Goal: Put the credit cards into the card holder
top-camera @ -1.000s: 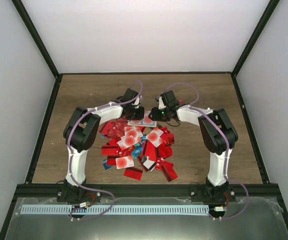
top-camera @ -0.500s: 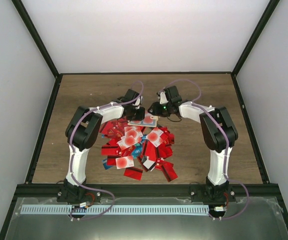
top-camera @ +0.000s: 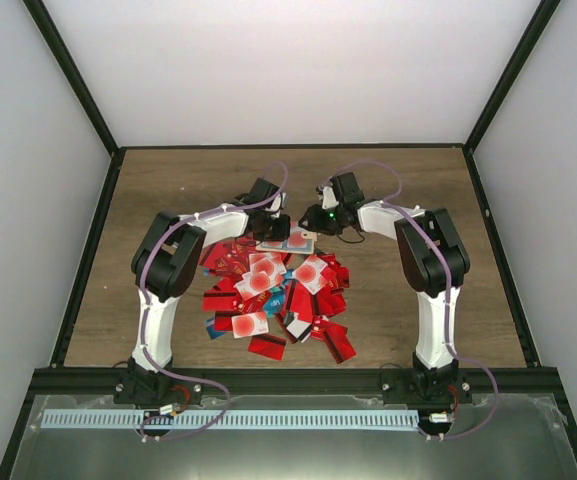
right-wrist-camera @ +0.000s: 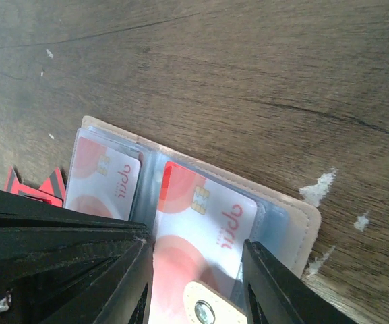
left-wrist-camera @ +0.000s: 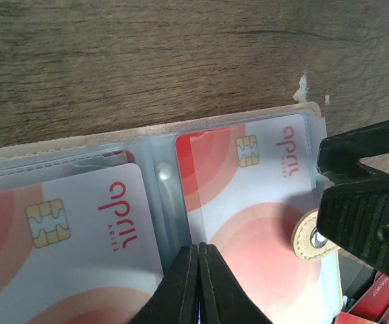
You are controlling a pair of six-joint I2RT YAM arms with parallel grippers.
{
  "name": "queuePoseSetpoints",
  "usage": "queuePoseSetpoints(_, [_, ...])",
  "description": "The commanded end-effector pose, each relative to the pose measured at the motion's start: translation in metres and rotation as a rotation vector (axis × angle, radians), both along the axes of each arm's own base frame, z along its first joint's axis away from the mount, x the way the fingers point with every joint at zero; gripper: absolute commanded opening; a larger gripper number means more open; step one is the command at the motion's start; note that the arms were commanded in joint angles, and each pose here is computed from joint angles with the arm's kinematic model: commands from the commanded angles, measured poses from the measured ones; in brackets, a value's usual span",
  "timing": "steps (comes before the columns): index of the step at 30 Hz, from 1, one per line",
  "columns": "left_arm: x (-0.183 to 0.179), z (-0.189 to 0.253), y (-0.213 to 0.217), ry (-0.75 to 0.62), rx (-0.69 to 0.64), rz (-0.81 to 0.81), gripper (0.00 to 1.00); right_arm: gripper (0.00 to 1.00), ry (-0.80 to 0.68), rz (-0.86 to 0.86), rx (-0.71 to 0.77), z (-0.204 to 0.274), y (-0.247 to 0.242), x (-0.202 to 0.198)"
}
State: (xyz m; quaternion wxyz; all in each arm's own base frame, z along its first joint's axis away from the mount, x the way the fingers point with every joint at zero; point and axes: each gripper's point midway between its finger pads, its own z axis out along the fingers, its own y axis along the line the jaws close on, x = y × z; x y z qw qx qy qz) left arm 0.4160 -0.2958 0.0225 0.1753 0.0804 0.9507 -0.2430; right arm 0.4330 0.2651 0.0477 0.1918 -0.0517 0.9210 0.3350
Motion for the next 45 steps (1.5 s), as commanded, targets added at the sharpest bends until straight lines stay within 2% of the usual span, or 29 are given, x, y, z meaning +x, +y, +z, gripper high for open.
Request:
queuePoseSetpoints(1, [-0.003,-0.017,0.004,0.029,0.026,-0.01,0.04,0.39,0.004,0.022,0.023,0.0,0.006,0.001])
queuePoseSetpoints(16, [-0.006,-0.02,0.005,0.034,0.03,-0.011,0.04,0.4,-0.012,-0.026,-0.005,0.002,-0.002,0.008])
queuePoseSetpoints(29, [-0.006,-0.019,0.003,0.035,0.024,-0.012,0.04,0.4,0.057,-0.072,-0.043,-0.025,-0.01,0.004])
queuePoseSetpoints(37, [-0.007,-0.02,0.002,0.038,0.022,-0.014,0.04,0.4,0.09,-0.009,0.061,-0.02,0.007,-0.006])
queuePoseSetpoints(45, [-0.006,-0.019,0.0,0.037,0.018,-0.017,0.04,0.4,0.057,0.058,0.178,0.013,0.022,-0.011])
